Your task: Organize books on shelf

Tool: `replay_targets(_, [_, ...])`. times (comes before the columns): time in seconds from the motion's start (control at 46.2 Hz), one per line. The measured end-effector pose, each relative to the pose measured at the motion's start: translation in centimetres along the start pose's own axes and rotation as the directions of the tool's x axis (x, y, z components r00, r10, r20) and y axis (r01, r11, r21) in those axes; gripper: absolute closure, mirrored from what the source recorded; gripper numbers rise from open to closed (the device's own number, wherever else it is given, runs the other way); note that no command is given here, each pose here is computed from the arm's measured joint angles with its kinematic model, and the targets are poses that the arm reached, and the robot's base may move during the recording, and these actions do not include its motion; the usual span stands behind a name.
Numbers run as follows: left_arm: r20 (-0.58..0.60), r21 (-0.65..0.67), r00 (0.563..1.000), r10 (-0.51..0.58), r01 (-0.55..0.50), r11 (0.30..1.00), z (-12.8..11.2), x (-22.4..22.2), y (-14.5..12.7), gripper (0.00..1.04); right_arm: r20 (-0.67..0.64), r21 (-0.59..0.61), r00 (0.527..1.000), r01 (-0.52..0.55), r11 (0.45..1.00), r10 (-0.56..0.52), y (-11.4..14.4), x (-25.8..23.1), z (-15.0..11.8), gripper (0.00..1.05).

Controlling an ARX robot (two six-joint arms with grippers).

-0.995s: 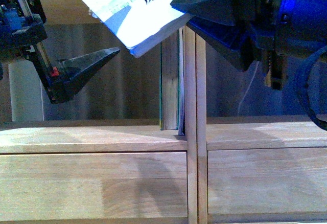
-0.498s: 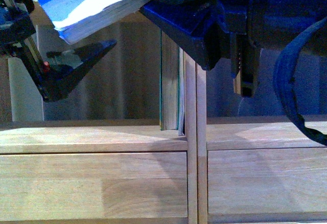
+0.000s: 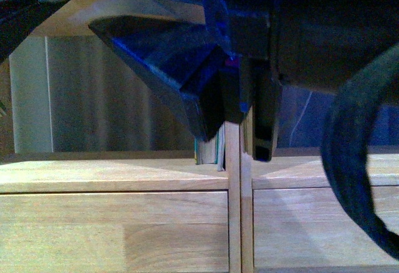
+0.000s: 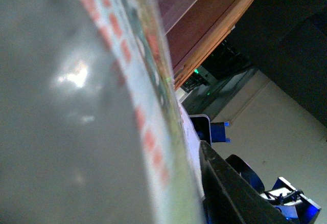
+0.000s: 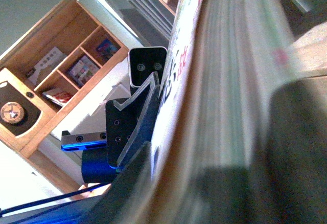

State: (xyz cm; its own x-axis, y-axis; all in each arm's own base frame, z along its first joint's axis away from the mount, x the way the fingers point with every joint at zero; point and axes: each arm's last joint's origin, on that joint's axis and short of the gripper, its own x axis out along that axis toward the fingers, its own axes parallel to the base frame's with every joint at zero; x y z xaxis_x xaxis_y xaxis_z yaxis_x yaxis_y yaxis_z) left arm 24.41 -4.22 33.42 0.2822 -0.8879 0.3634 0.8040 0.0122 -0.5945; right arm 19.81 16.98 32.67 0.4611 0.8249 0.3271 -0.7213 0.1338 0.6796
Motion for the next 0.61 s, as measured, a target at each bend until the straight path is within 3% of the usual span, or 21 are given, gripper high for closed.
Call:
replay_targets(0.065, [-0.009, -0.017, 1.000, 0.004, -0.004, 1.000, -0.2, -0.1, 0.1, 0.91, 0.001, 0.014, 1.000, -0.001, 1.000, 0.001, 0.1, -0.4, -0.2, 0.56])
replay_targets(0.151, [-0.015, -0.022, 1.000, 0.004, -0.005, 1.000, -0.3, -0.1, 0.2, 0.96, 0.002, 0.018, 1.000, 0.000, 1.000, 0.000, 0.1, -0.8, -0.3, 0.48])
replay_targets(0.281, [-0.024, -0.023, 1.000, 0.004, -0.004, 1.000, -0.4, -0.2, 0.2, 0.98, 0.000, 0.017, 1.000, 0.000, 1.000, 0.000, 0.3, -1.4, -0.5, 0.36])
replay_targets(0.476, [-0.016, -0.037, 1.000, 0.025, -0.026, 0.999, -1.0, -1.0, 0.3, 0.98, -0.005, -0.006, 1.000, 0.031, 1.000, -0.031, 0.3, -3.5, -0.3, 0.07])
replay_targets(0.606, [0.103, 0.038, 0.983, 0.153, -0.157, 0.987, -3.8, -5.4, -2.5, 0.98, 0.004, -0.033, 0.998, 0.063, 0.997, -0.063, -0.5, -5.1, 0.5, 0.07])
